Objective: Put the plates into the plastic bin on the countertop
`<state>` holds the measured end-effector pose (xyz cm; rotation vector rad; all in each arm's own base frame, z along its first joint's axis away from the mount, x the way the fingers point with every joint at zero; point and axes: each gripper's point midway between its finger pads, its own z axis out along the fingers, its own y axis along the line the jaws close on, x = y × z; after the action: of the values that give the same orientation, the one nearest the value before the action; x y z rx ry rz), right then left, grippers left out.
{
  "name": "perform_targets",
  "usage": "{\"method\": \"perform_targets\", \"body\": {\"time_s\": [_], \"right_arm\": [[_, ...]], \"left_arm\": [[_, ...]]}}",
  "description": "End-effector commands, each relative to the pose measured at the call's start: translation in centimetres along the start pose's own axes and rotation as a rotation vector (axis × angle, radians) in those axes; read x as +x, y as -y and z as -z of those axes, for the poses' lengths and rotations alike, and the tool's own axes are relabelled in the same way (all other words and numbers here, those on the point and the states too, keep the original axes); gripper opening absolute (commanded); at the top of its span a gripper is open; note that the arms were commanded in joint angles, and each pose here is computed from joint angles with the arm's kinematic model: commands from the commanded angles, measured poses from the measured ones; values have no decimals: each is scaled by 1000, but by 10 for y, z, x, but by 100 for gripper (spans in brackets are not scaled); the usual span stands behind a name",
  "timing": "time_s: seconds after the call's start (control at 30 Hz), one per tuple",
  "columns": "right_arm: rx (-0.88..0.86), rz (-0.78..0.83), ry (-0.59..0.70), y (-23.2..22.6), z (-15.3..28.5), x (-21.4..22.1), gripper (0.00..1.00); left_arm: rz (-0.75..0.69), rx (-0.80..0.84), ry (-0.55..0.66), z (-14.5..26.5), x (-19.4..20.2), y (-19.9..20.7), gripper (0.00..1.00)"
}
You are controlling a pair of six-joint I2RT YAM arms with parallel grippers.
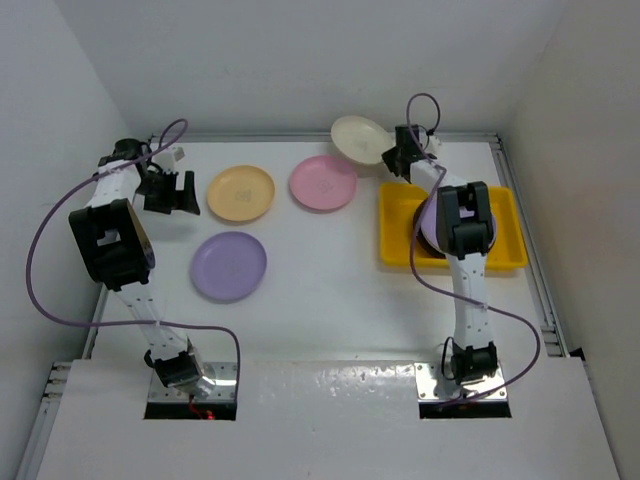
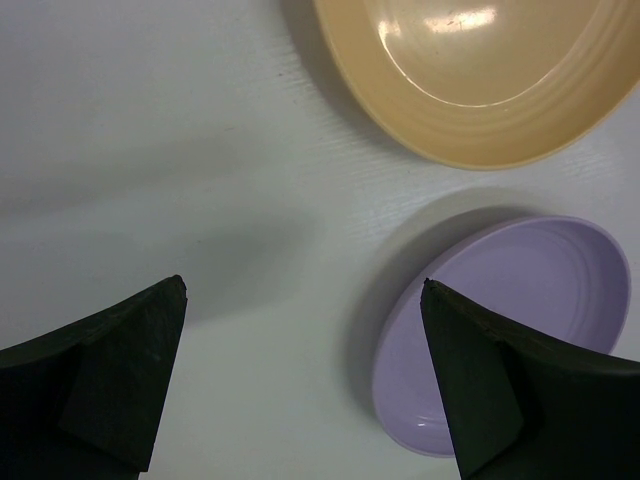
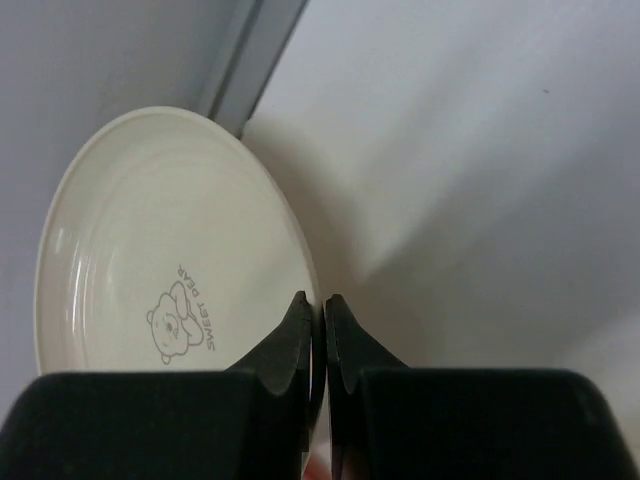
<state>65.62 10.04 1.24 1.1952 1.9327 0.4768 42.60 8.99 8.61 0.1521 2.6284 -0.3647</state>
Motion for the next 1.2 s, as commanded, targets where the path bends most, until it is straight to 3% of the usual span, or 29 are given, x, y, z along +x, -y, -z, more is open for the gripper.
{"method": "perform_targets", "body": {"time_s": [0.0,0.07,0.1,0.17,0.23,0.27,0.3,0.33,0.47,0.57,0.8,1.17], "right_arm": [[-339,40,197,-126,120,-89,0],[-359,128,213,-113,153,-103,0],[-441,146,246,-138,205,-125,0],[-287,296,197,-77,202,-118,0],[-279,355,204,-56,248,-132,0],[-170,395,146,-6,241,-130,0],[-158,379,174,7,264,-150,0],[-97,408,113,47,272,-133,0],[153,503,170,145,321,-165,0],[219,533,176,177,337,-173,0],[237,442,117,223,322,-168,0],[230,390,149,228,281,-177,0]], "left_arm": [[-24,16,63,19,-17,5,100],[-50,14,76,26,-19,12,100],[-63,10,84,29,-21,13,100],[-69,22,79,31,-14,18,100],[-83,17,90,34,-14,19,100],[-86,25,97,37,-14,22,100],[-90,22,105,37,-16,21,100],[-92,33,113,40,-16,25,100],[-107,35,122,44,-13,34,100],[-124,47,116,43,-12,44,100],[-136,54,120,42,-17,52,100],[-139,41,124,45,-18,51,100]]}}
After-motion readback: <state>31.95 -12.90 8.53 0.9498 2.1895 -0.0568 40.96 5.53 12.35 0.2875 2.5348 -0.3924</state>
